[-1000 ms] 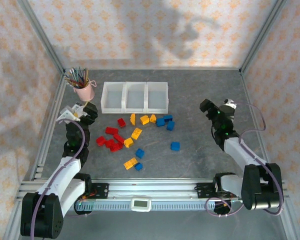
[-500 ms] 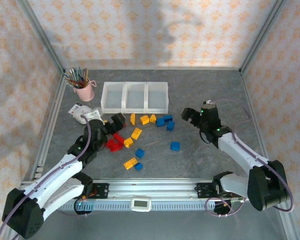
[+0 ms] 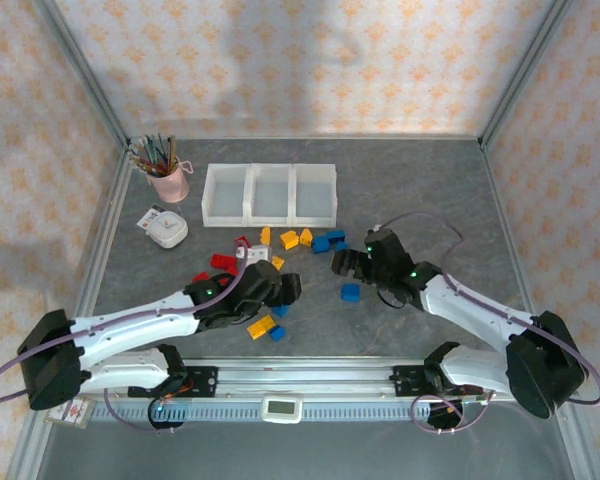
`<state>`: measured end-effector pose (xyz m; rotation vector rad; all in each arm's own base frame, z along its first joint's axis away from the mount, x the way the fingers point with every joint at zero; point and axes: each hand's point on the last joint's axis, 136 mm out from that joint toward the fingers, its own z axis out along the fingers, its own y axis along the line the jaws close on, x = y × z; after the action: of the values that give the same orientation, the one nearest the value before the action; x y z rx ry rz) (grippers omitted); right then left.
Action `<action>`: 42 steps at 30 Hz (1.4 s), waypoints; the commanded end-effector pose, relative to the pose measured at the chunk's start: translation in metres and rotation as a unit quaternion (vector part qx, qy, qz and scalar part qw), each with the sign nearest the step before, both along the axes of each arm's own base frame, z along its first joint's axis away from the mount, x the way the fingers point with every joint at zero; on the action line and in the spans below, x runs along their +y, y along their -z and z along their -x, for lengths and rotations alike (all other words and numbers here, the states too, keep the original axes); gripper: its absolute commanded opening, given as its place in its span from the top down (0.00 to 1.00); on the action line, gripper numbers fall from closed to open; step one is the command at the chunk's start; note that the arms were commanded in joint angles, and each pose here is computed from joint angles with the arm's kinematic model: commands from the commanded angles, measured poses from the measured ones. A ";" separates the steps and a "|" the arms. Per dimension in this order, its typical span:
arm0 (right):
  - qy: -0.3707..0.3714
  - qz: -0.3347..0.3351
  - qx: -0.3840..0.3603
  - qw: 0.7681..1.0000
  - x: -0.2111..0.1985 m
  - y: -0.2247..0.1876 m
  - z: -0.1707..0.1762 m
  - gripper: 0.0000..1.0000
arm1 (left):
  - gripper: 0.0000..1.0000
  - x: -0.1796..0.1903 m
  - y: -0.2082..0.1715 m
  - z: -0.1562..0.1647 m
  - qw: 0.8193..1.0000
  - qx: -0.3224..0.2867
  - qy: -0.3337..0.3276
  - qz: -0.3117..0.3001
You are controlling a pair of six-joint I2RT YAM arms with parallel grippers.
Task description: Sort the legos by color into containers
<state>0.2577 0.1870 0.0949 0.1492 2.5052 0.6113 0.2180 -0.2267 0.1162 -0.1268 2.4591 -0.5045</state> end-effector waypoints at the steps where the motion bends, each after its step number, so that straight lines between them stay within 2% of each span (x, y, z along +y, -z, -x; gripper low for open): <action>1: 0.002 0.005 0.020 1.000 -0.002 0.011 0.012 0.00 | 0.12 0.010 0.011 0.009 0.998 0.024 -0.008 -0.060; 8: 0.004 -0.004 0.015 1.000 -0.003 0.008 0.016 0.00 | 0.19 -0.003 0.037 0.012 0.994 0.052 0.034 -0.093; 12: 0.002 -0.003 0.011 1.000 -0.004 0.006 0.016 0.00 | 0.23 0.000 0.050 0.009 0.989 0.061 0.032 -0.129; 19: 0.003 -0.004 0.013 1.000 -0.005 0.008 0.018 0.00 | 0.30 -0.010 0.068 0.007 0.983 0.076 0.055 -0.156; 25: 0.004 -0.005 0.014 1.000 -0.006 0.011 0.019 0.00 | 0.40 -0.008 0.081 0.008 0.981 0.085 0.056 -0.167; 29: 0.002 -0.009 0.013 1.000 -0.004 0.010 0.018 0.00 | 0.51 -0.007 0.085 0.009 0.980 0.087 0.057 -0.170; 32: -0.001 -0.010 0.009 1.000 -0.002 0.006 0.016 0.00 | 0.62 -0.006 0.083 0.008 0.981 0.083 0.055 -0.169; 37: -0.005 -0.015 -0.002 1.000 0.002 -0.005 0.012 0.00 | 0.76 -0.006 0.070 0.003 0.983 0.069 0.047 -0.166; 42: -0.012 -0.028 -0.020 0.999 0.010 -0.023 0.003 0.00 | 0.82 -0.005 0.031 -0.012 0.989 0.023 0.021 -0.147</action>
<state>0.2452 0.1883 0.0934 0.1518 2.5137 0.6476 0.2139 -0.2322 0.0494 0.0829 2.6539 -0.1390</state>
